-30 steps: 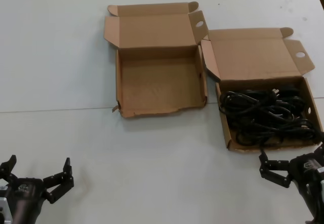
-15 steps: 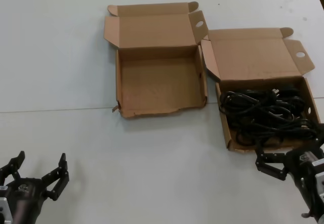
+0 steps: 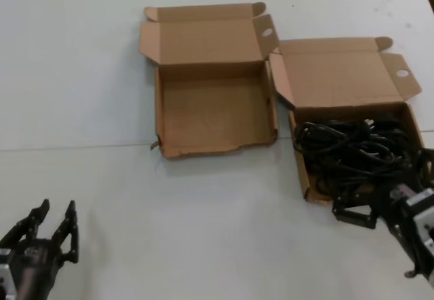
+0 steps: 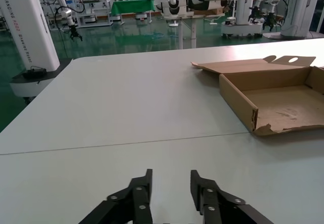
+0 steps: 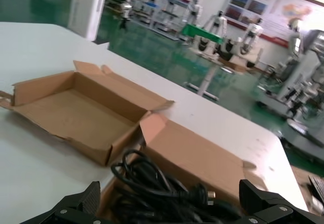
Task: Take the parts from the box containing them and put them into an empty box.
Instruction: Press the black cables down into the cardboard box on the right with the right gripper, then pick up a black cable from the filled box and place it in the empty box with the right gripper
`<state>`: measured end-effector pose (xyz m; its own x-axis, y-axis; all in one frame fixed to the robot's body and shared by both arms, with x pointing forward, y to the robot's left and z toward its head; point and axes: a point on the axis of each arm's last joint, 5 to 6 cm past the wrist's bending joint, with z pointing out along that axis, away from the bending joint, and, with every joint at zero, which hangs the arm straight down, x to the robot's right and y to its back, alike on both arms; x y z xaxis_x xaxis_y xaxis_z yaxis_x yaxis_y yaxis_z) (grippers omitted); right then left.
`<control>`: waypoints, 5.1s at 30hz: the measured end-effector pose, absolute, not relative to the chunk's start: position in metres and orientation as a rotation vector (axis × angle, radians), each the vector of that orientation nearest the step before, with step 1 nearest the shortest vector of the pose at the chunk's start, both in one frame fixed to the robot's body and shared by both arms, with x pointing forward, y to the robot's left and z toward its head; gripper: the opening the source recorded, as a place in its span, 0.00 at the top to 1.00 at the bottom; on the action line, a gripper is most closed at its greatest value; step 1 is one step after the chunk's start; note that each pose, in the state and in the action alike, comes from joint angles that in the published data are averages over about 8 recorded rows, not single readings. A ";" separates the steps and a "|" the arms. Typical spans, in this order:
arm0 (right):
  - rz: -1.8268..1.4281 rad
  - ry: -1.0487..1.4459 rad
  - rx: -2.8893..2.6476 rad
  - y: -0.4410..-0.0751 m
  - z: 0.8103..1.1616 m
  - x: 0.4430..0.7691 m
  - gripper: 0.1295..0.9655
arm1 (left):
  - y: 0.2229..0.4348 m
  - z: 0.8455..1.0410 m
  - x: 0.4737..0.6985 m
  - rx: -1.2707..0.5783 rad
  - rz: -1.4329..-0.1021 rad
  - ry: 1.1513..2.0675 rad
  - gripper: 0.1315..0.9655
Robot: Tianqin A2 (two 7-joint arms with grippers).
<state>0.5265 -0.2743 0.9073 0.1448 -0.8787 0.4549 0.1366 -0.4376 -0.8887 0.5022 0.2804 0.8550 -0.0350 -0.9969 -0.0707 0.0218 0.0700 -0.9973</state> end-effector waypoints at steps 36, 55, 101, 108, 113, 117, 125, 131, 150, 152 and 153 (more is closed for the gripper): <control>-1.395 0.030 -2.041 -0.314 0.978 0.529 0.00 | 0.280 0.855 0.502 -1.125 -1.193 1.253 0.97; -1.478 -0.749 -2.335 -0.307 1.009 0.571 0.00 | 0.280 0.855 0.502 -1.125 -1.193 1.253 0.97; -1.463 -0.225 -2.405 -0.311 1.026 0.631 0.17 | 0.280 0.855 0.502 -1.125 -1.193 1.253 0.97; -1.457 -0.203 -2.391 -0.312 1.027 0.647 0.33 | 0.280 0.855 0.502 -1.125 -1.193 1.253 0.97; -1.458 -0.182 -2.381 -0.314 1.030 0.659 0.46 | 0.280 0.855 0.502 -1.125 -1.193 1.253 0.97; -1.455 -0.159 -2.375 -0.315 1.030 0.669 0.59 | 0.280 0.855 0.502 -1.125 -1.193 1.253 0.97; -1.438 -0.107 -2.363 -0.316 1.026 0.686 0.77 | 0.280 0.855 0.502 -1.125 -1.193 1.253 0.97; -1.428 -0.085 -2.355 -0.319 1.024 0.692 0.86 | 0.280 0.855 0.502 -1.125 -1.193 1.253 0.97; -1.562 -0.292 -2.259 -0.305 1.088 0.675 0.95 | 0.280 0.855 0.502 -1.125 -1.193 1.253 0.97; -1.572 -0.304 -2.224 -0.298 1.097 0.678 0.95 | 0.280 0.855 0.502 -1.125 -1.193 1.253 0.97; -1.574 -0.306 -2.205 -0.294 1.101 0.680 0.95 | 0.280 0.855 0.502 -1.125 -1.193 1.253 0.97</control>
<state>0.6797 -0.2943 1.1014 0.3378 -0.0591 0.9394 0.4062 -0.8911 -0.2022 0.5022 0.2804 0.8550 -0.0351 -0.9969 -0.0705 0.0217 0.0698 -0.9973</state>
